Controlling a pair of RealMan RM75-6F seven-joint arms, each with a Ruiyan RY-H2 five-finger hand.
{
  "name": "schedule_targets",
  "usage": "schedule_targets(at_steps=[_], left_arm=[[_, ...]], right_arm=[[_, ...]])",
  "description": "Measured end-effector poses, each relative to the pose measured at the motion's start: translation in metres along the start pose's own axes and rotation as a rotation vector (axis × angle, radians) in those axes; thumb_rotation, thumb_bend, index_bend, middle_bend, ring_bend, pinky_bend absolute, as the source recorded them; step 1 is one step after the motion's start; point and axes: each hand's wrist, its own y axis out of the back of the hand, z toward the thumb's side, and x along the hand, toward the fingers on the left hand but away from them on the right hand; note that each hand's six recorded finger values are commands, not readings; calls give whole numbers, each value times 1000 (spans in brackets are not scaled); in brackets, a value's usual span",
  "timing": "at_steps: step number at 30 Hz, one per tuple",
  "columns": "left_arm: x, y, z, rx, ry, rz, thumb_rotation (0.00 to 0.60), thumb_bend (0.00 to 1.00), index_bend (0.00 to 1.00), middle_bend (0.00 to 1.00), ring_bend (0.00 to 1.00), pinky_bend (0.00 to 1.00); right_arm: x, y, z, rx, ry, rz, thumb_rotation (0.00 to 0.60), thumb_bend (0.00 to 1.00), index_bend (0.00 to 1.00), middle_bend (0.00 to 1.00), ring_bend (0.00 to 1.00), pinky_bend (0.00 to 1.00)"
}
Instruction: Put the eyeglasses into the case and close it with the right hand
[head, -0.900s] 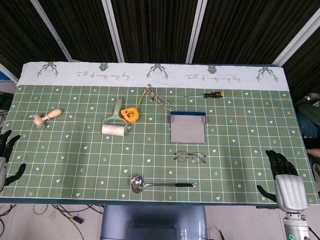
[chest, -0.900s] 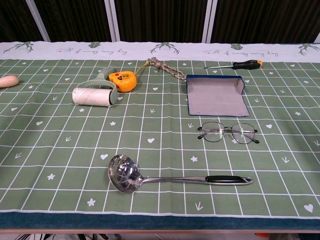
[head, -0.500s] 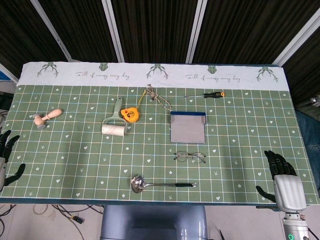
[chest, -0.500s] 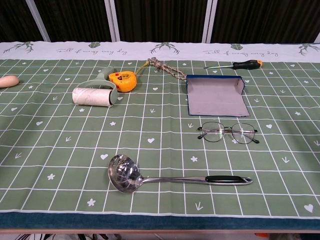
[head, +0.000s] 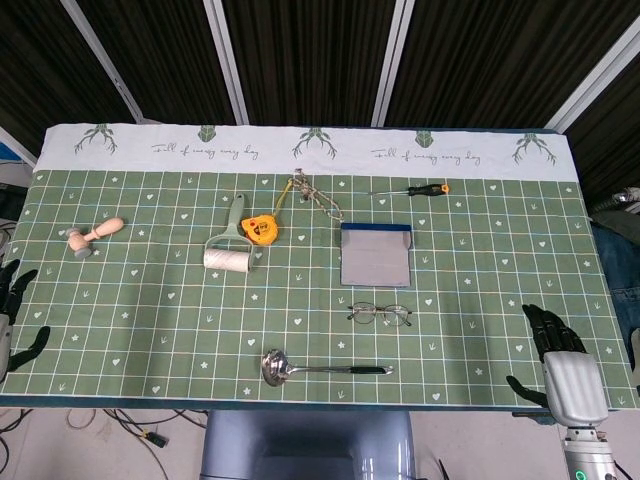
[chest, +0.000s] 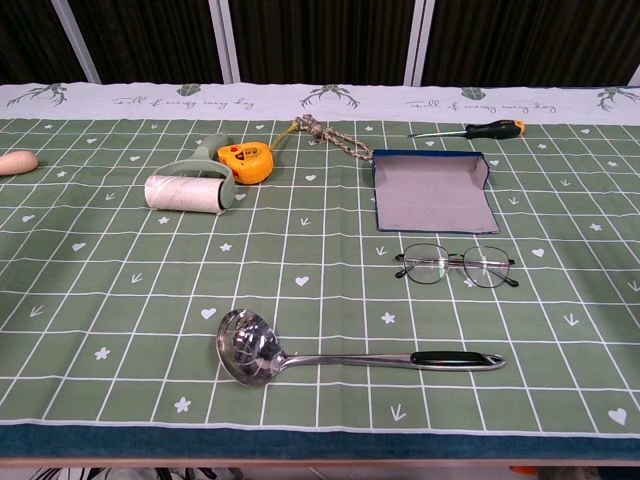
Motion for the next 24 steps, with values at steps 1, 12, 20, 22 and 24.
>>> schedule_targets(at_steps=[1, 12, 20, 22, 24], left_arm=[[0, 0, 0, -3, 2, 0, 600, 316, 94, 0, 0, 0], [1, -1, 1, -6, 5, -12, 600, 316, 92, 0, 0, 0], [1, -1, 1, -9, 9, -15, 600, 316, 86, 0, 0, 0], [1, -1, 0, -9, 9, -15, 600, 316, 85, 0, 0, 0], [1, -2, 0, -8, 10, -19, 600, 316, 85, 0, 0, 0]], right_arm=[[-1, -1, 0, -9, 2, 6, 600, 177, 111, 124, 126, 227], [-52, -10, 4, -109, 54, 197, 600, 176, 218, 127, 123, 227], [-119, -26, 30, -181, 75, 391, 600, 185, 315, 127, 109, 227], [-136, -29, 39, -168, 83, 407, 600, 219, 337, 127, 109, 227], [-148, -37, 49, -158, 88, 422, 600, 263, 350, 127, 108, 227]])
